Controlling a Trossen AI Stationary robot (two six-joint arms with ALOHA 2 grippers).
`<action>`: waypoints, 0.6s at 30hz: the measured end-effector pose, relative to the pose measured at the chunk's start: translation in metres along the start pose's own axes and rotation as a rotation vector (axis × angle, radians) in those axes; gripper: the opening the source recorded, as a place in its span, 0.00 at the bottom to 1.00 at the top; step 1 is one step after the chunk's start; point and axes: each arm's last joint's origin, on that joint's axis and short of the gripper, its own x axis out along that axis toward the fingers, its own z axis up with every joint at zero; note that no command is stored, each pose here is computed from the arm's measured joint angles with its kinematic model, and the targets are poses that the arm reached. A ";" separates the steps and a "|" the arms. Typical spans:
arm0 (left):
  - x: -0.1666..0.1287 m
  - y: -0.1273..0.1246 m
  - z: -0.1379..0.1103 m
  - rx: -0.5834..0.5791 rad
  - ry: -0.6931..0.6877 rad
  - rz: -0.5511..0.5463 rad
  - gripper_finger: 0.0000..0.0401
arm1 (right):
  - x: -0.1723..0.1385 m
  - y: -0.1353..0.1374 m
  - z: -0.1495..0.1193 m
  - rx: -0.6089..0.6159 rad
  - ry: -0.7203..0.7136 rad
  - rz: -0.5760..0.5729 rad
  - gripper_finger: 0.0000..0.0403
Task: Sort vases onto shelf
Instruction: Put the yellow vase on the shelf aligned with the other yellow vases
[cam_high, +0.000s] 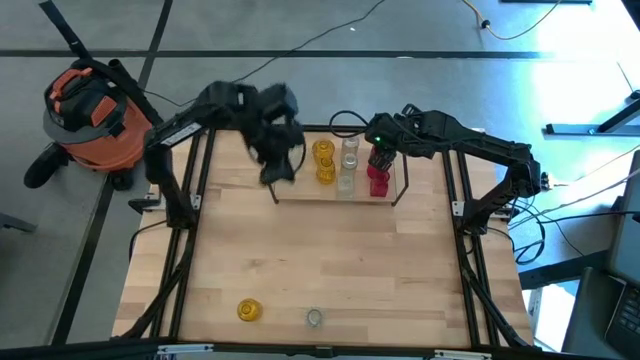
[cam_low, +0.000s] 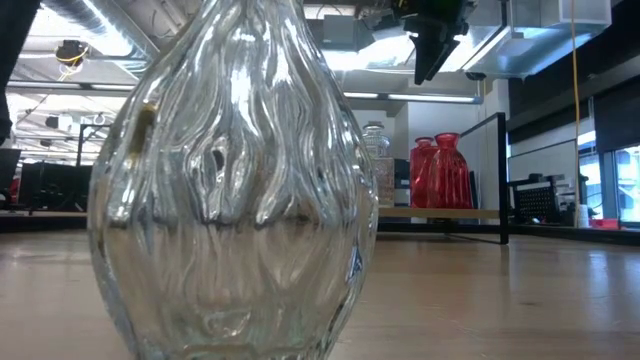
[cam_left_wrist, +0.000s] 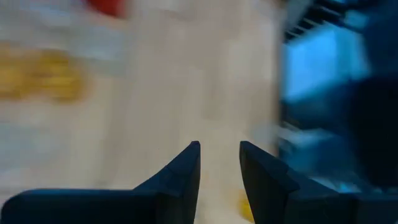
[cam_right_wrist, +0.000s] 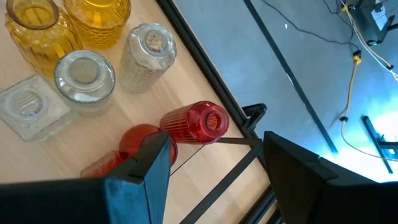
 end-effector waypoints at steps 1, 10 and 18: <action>0.003 -0.010 -0.004 0.024 0.019 -0.053 0.26 | 0.000 0.000 0.000 -0.005 -0.001 -0.001 0.52; 0.072 -0.085 -0.070 0.108 0.385 -0.187 0.26 | 0.000 0.000 0.000 -0.007 -0.005 -0.010 0.52; 0.120 -0.102 -0.117 0.093 0.265 -0.203 0.26 | 0.000 0.001 0.006 -0.006 -0.053 0.001 0.52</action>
